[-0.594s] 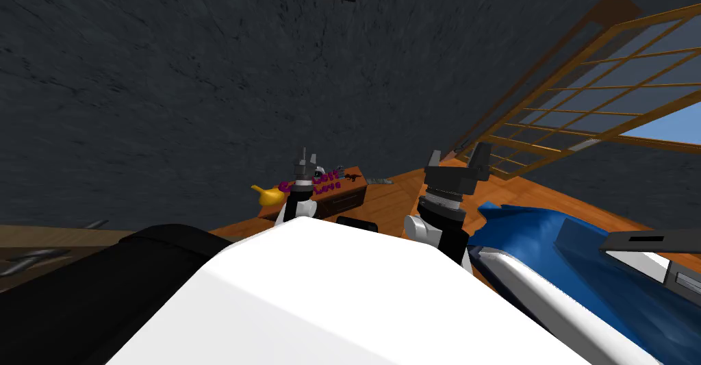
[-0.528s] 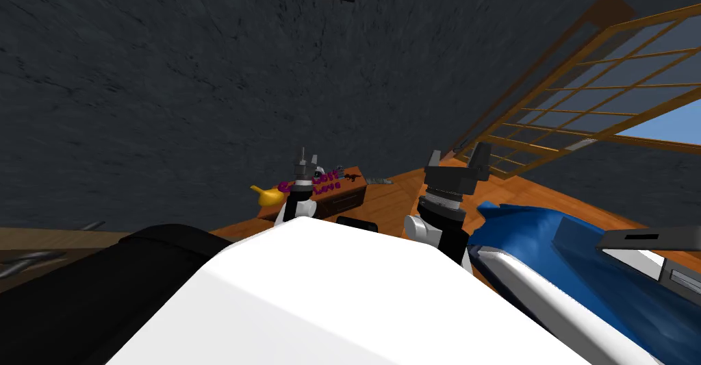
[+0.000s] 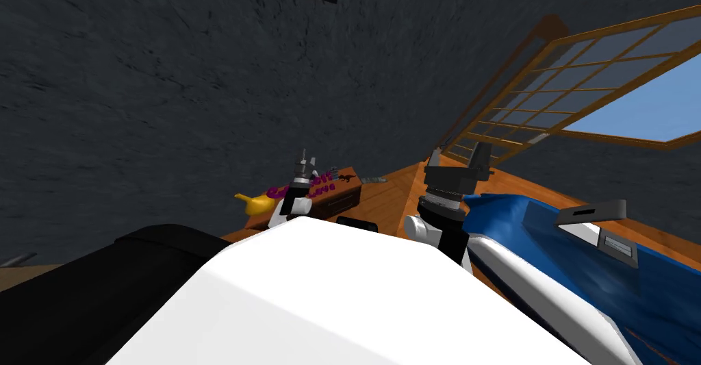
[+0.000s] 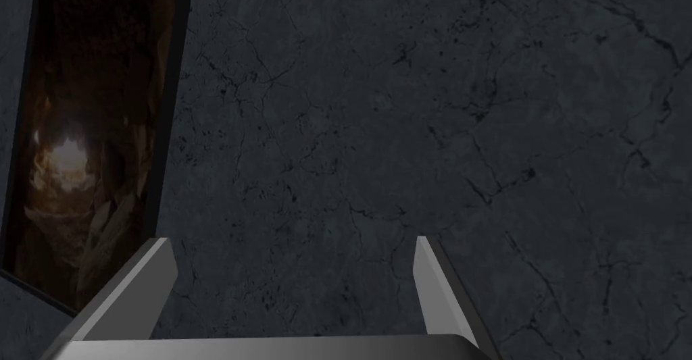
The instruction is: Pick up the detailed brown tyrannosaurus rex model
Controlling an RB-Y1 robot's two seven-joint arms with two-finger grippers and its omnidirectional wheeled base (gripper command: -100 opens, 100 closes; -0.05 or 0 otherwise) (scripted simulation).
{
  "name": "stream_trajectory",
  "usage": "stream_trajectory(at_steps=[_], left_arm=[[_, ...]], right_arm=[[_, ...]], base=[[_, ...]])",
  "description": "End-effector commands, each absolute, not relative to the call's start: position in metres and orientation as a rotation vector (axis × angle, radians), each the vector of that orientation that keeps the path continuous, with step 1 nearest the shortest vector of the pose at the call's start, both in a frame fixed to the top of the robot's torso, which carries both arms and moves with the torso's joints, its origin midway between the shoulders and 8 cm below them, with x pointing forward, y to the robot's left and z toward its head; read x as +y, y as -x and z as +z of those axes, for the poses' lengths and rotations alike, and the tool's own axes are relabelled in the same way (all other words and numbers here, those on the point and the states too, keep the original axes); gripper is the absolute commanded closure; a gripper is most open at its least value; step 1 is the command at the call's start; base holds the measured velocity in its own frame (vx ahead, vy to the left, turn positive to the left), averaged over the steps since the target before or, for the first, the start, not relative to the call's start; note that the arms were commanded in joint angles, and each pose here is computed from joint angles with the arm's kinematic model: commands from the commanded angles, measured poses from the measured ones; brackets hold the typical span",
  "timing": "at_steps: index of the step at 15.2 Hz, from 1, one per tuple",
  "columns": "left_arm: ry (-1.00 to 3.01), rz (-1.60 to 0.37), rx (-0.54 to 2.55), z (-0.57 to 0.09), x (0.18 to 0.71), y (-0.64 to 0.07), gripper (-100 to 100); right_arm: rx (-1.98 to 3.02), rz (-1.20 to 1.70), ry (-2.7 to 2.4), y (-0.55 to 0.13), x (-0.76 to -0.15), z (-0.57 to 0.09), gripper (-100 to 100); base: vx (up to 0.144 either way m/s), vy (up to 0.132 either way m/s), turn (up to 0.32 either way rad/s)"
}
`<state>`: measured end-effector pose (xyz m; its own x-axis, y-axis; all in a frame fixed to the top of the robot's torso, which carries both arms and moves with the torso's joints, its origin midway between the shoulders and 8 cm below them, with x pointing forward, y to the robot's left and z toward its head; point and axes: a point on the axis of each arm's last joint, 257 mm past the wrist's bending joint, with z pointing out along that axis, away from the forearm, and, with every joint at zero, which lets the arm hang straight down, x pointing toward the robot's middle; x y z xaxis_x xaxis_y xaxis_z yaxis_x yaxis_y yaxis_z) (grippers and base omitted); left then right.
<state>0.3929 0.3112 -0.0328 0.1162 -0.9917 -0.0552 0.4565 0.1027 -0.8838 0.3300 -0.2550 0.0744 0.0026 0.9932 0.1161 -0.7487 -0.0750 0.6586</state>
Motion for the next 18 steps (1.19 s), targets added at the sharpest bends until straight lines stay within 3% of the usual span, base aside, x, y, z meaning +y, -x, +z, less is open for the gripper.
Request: stream_trajectory(at_steps=[1, 18], left_arm=[[0.893, -1.217, 0.848, -0.049, 0.330, -0.403, -100], [1.233, -0.938, 0.924, -0.140, 0.445, -0.421, -100]], right_arm=[[0.481, 1.533, -0.658, -0.330, -0.255, 0.074, 0], [0.481, 1.533, -0.658, -0.330, -0.255, 0.074, 0]], base=[[0.023, -0.040, -0.235], [0.029, -0.040, -0.161]])
